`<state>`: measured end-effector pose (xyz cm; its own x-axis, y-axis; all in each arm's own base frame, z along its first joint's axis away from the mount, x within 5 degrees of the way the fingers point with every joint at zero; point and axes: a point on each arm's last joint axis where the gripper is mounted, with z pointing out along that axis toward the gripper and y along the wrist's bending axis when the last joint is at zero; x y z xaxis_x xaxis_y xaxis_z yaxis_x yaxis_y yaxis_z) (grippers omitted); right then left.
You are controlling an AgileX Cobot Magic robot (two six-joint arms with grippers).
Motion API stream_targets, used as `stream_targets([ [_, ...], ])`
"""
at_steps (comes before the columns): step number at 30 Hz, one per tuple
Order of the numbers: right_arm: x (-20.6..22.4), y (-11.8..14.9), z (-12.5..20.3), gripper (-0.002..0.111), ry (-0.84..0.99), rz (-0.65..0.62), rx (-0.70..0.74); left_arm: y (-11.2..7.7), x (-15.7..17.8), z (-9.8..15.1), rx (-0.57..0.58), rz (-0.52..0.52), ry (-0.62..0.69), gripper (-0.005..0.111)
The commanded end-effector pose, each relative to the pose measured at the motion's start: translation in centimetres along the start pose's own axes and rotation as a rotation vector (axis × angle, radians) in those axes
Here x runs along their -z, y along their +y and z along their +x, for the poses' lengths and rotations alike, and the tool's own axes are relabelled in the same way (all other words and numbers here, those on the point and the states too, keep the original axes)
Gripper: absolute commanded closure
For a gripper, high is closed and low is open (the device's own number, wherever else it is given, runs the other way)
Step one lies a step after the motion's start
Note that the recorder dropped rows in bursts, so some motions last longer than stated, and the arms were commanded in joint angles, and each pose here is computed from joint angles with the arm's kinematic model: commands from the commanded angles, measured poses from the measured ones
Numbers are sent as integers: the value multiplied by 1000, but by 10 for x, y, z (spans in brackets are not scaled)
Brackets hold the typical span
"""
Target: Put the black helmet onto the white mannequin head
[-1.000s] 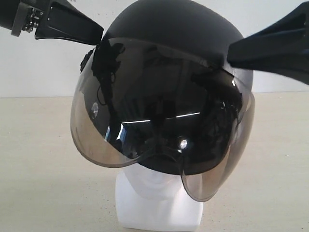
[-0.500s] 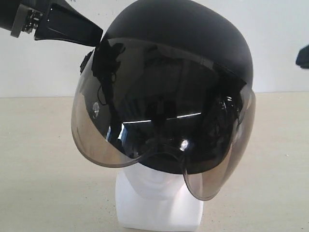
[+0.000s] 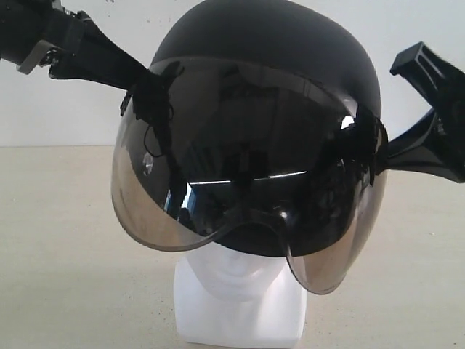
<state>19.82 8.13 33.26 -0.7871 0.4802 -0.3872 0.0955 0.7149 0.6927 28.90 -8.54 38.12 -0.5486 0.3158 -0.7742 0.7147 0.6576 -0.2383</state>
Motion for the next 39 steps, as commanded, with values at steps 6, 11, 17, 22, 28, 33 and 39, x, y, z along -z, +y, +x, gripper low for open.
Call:
stream_targets([
  [6, 4, 15, 1, 108, -6, -174, 14, 6, -21, 20, 54, 46, 111, 102],
  [11, 12, 19, 3, 108, -31, -207, 25, 10, -28, 30, 67, 29, 119, 102],
  [17, 15, 21, 3, 108, -28, -213, 43, 13, -30, 34, 74, 15, 122, 102],
  [22, 15, 22, 2, 108, -33, -216, 50, 14, -30, 34, 75, 13, 121, 102],
  [28, 23, 30, 0, 108, -52, -252, 71, 19, -26, 35, 81, -3, 118, 102],
  [33, 35, 42, -4, 108, -70, -290, 110, 35, -14, 39, 135, -48, 100, 102],
  [39, 37, 44, -5, 108, -67, -295, 135, 47, -3, 41, 184, -72, 64, 102],
])
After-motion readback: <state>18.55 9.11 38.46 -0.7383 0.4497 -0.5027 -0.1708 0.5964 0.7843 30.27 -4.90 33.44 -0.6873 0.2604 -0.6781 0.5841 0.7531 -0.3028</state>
